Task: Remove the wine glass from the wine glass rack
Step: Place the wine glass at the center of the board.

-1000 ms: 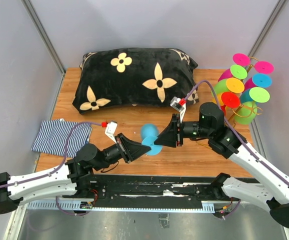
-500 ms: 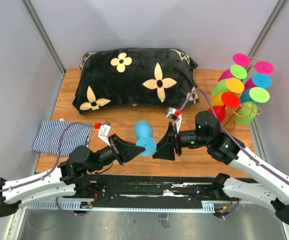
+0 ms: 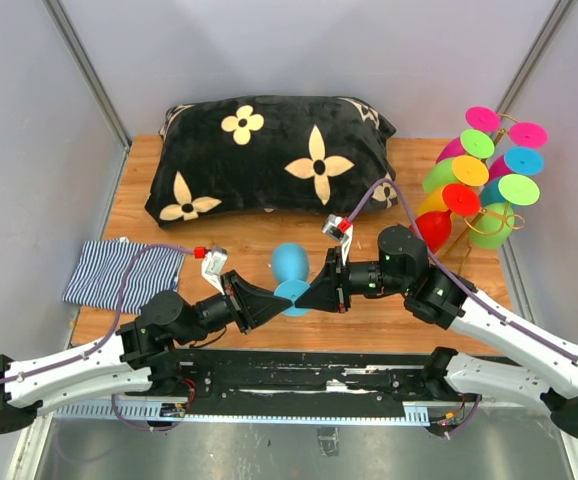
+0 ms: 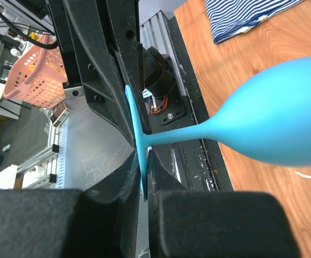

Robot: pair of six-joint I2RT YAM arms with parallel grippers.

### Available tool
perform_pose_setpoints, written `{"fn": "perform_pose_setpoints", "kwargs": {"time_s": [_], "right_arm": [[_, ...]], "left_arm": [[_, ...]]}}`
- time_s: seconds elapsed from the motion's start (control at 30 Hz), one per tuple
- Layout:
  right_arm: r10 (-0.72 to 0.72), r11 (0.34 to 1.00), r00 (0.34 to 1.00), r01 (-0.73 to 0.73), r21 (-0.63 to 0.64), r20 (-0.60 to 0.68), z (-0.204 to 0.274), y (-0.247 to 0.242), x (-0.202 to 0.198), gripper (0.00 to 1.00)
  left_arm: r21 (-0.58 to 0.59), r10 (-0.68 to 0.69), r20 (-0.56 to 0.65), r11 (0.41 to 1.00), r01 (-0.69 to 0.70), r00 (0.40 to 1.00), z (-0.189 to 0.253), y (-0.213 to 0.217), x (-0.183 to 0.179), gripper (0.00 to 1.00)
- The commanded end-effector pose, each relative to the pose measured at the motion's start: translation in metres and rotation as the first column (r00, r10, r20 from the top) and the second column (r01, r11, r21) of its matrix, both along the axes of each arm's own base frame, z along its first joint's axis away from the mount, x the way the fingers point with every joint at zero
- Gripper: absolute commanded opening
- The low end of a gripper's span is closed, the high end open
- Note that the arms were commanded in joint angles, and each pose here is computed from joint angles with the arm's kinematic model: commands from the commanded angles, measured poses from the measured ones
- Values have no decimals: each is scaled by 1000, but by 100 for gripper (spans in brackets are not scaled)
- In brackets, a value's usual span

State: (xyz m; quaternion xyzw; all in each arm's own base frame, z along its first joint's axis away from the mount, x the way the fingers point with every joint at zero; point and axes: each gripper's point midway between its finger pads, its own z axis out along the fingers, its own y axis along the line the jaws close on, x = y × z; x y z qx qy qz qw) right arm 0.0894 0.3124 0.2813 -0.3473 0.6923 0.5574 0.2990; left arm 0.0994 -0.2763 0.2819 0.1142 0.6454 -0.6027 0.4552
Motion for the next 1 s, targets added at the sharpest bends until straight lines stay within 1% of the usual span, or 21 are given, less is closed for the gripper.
{"fn": "perform_pose_setpoints", "kwargs": {"time_s": [0.0,0.03,0.1,0.13,0.2,0.23,0.27,0.33,0.43,0.5,0.53,0.6,0.67,0.7,0.77,0.8,0.9,0.93,0.97], "right_arm": [[55,996,998,-57,62,33,10,1,-14,5],[69,995,997,-72,67,34,11,0,-16,8],[102,992,994,-104,71,39,12,0,-21,9],[112,991,993,-115,71,38,13,0,-23,8],[130,989,990,-133,68,47,12,-1,-26,1],[133,988,990,-136,66,54,11,-2,-27,1],[139,987,988,-143,66,64,10,-3,-28,1],[166,982,981,-174,74,105,9,-3,-33,1],[181,979,960,-198,58,213,3,-5,-35,1],[165,985,941,-173,0,294,-10,-10,-28,1],[155,988,917,-153,-34,368,-19,-13,-20,1],[140,990,850,-109,-92,508,-38,-22,-5,1],[178,984,735,-116,-138,654,-61,-30,2,1],[225,974,656,-155,-163,720,-72,-33,0,1],[331,937,477,-269,-223,814,-92,-38,-12,1],[357,922,412,-298,-246,839,-101,-40,-15,1],[345,922,294,-284,-263,891,-112,-40,-12,1],[349,916,237,-290,-277,907,-116,-41,-14,1],[360,903,160,-306,-301,919,-121,-42,-17,1]], "left_arm": [[-18,13,30,1000,-13,999,15,4,1,1],[-17,11,31,1000,-11,999,16,4,1,1],[-16,10,34,1000,-10,999,17,4,0,1],[-17,12,34,1000,-11,999,18,4,1,1],[-14,12,36,1000,-11,999,18,4,1,0],[-12,13,37,1000,-13,999,18,4,1,0],[-5,17,37,1000,-17,999,18,4,2,4],[22,40,22,999,-40,999,15,6,6,27],[75,84,-4,994,-83,996,9,11,12,62],[112,125,-20,986,-122,992,5,17,17,79],[156,154,-34,977,-147,987,-4,22,21,87],[242,208,-48,951,-191,977,-19,31,27,99],[326,271,-70,916,-235,960,-34,43,32,100],[342,290,-72,906,-249,954,-36,47,34,100],[343,311,-73,900,-269,948,-33,53,35,100],[330,315,-70,903,-276,947,-28,55,36,100],[283,315,-55,915,-288,948,-14,59,35,100],[272,312,-49,918,-288,949,-10,60,35,100],[264,305,-43,922,-283,951,-7,59,34,100]]}}
